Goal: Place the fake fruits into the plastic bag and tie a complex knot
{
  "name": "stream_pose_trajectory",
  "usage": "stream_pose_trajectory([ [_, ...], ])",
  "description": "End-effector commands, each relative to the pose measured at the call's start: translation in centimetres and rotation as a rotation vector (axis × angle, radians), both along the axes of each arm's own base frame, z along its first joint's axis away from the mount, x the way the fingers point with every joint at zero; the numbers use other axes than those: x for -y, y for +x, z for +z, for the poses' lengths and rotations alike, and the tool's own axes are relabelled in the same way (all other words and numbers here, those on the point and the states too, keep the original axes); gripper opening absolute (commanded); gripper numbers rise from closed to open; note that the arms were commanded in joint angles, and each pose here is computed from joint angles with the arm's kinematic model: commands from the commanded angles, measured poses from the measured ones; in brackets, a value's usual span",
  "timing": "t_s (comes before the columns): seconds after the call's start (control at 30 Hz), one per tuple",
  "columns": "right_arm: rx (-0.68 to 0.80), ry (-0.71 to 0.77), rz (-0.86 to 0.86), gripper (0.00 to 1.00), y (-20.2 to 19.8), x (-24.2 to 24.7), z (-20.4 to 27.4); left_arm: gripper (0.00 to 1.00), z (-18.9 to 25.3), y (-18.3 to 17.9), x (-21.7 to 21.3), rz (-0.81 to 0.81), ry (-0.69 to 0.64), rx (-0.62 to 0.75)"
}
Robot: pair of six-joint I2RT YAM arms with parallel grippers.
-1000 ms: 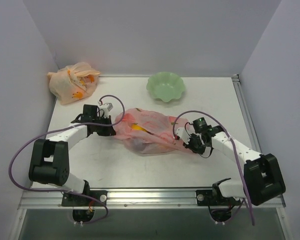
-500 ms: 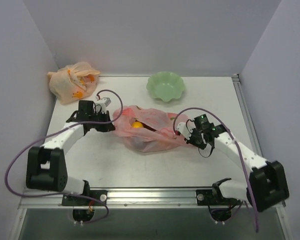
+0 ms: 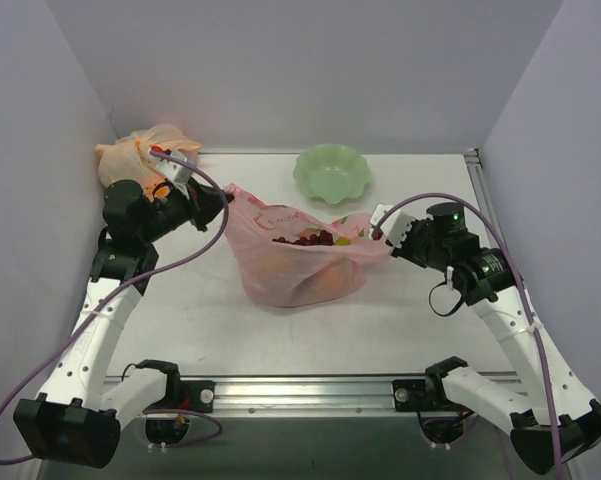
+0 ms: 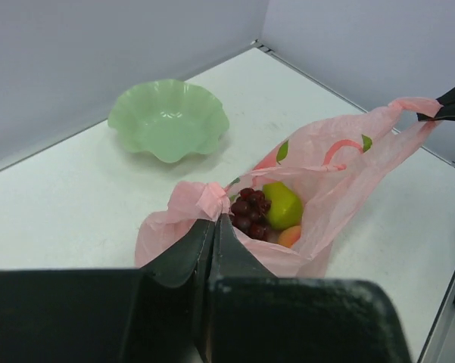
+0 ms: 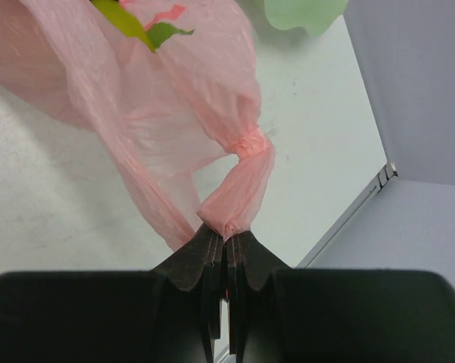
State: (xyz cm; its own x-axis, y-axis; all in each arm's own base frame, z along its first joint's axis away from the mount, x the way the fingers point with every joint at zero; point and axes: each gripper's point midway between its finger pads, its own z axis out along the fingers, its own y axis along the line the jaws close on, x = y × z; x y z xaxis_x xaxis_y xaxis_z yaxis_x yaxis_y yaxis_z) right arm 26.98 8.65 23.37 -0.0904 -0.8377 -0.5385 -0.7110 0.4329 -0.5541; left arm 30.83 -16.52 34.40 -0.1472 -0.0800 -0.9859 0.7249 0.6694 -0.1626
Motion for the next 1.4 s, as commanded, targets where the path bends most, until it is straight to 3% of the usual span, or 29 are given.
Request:
stream_pose_trajectory([
  [0.0, 0.017, 0.014, 0.012, 0.00, 0.4, -0.6, 1.3, 0.06, 4.7, 0.2, 0.1, -0.018, -0.014, 0.155],
  [0.03, 0.025, 0.025, 0.001, 0.00, 0.7, -0.6, 1.6, 0.29, 5.2, 0.0, 0.0, -0.021, -0.003, 0.178],
  [0.1, 0.019, 0.034, -0.006, 0.00, 0.8, -0.8, 1.5, 0.64, 6.2, -0.7, -0.1, -0.044, 0.052, 0.261],
  [0.17, 0.000, 0.060, -0.021, 0.00, 0.9, -1.1, 1.4, 0.91, 7.5, -1.3, -0.2, -0.047, 0.090, 0.339],
  [0.2, -0.003, 0.069, -0.026, 0.00, 0.9, -1.1, 1.5, 0.96, 8.2, -1.9, -0.1, -0.076, 0.126, 0.375],
  [0.33, -0.013, 0.109, -0.045, 0.00, 1.0, -1.6, 2.0, 0.97, 9.4, -4.2, 1.3, -0.241, 0.218, 0.451],
  [0.47, -0.006, 0.166, -0.072, 0.00, 1.1, -1.9, 3.2, 0.97, 5.4, -7.0, 5.6, -0.414, 0.362, 0.395],
  [0.5, -0.003, 0.187, -0.078, 0.00, 1.0, -2.1, 3.7, 0.98, 4.5, -8.8, 8.2, -0.503, 0.426, 0.490],
  [0.53, -0.002, 0.198, -0.083, 0.00, 0.9, -2.1, 4.0, 0.98, 1.8, -8.2, 8.5, -0.468, 0.511, 0.479],
  [0.63, -0.011, 0.234, -0.097, 0.00, 0.6, -2.2, 4.4, 0.97, -1.8, -9.6, 12.0, -0.536, 0.661, 0.648],
  [0.67, -0.015, 0.238, -0.096, 0.00, 0.5, -2.3, 4.3, 0.97, -3.2, -8.5, 12.6, -0.493, 0.731, 0.716],
  [0.8, -0.036, 0.250, -0.103, 0.00, 0.0, -2.3, 4.0, 0.97, -5.3, -7.2, 15.4, -0.482, 0.798, 0.827],
  [0.93, -0.040, 0.252, -0.079, 0.00, -0.8, -2.3, 3.6, 0.97, -6.7, -3.9, 17.7, -0.436, 0.832, 0.832],
  [1.0, -0.047, 0.252, -0.063, 0.00, -1.2, -2.5, 3.3, 0.97, -4.8, -1.8, 18.1, -0.363, 0.805, 0.867],
  [1.13, -0.047, 0.249, -0.034, 0.00, -2.0, -2.4, 3.1, 0.97, -5.3, 1.7, 18.3, -0.318, 0.830, 0.859],
  [1.37, -0.046, 0.246, 0.024, 0.00, -2.8, -2.9, 2.8, 0.98, -6.4, 4.1, 17.8, -0.345, 0.812, 0.865],
])
